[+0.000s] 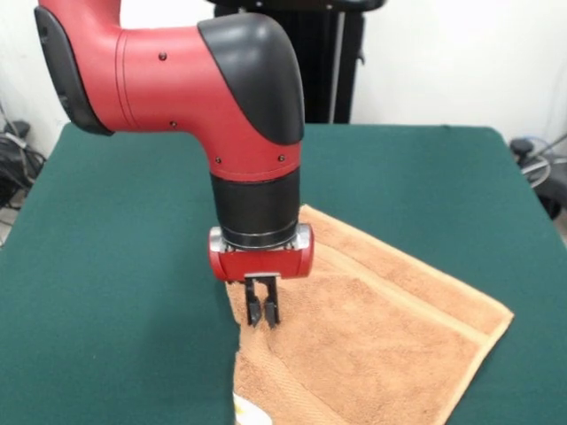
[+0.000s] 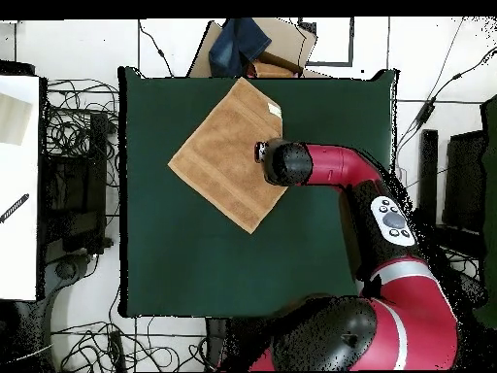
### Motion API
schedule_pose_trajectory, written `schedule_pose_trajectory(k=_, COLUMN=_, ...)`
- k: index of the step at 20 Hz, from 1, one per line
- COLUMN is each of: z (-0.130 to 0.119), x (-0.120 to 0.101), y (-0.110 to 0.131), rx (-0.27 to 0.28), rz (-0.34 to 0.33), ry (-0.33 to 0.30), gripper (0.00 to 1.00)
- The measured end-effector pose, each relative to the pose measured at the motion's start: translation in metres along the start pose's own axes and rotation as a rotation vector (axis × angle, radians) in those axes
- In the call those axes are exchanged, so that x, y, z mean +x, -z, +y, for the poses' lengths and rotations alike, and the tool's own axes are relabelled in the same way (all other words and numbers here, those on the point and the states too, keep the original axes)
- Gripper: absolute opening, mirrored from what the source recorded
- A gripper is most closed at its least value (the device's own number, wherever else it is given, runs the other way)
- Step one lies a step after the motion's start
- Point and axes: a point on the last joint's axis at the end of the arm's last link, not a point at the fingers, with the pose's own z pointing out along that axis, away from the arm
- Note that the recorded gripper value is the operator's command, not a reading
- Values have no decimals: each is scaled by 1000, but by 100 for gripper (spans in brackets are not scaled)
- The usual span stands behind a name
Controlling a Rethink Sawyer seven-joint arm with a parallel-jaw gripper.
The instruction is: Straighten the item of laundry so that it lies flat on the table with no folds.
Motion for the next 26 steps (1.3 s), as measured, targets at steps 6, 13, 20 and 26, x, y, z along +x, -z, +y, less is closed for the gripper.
schedule_pose_trajectory(k=6, z=-21, x=2, y=15, rx=12, rz=53, ry=-19, gripper=0)
schedule_pose_trajectory(k=13, z=-44, x=0, y=34, rx=29, rz=74, ry=-42, gripper=0)
schedule_pose_trajectory(k=20, z=-77, x=-12, y=72, rx=69, rz=60, ry=-62, gripper=0)
schedule_pose_trajectory(k=26, z=-97, x=-17, y=90, rx=89, rz=37, ry=-78, gripper=0)
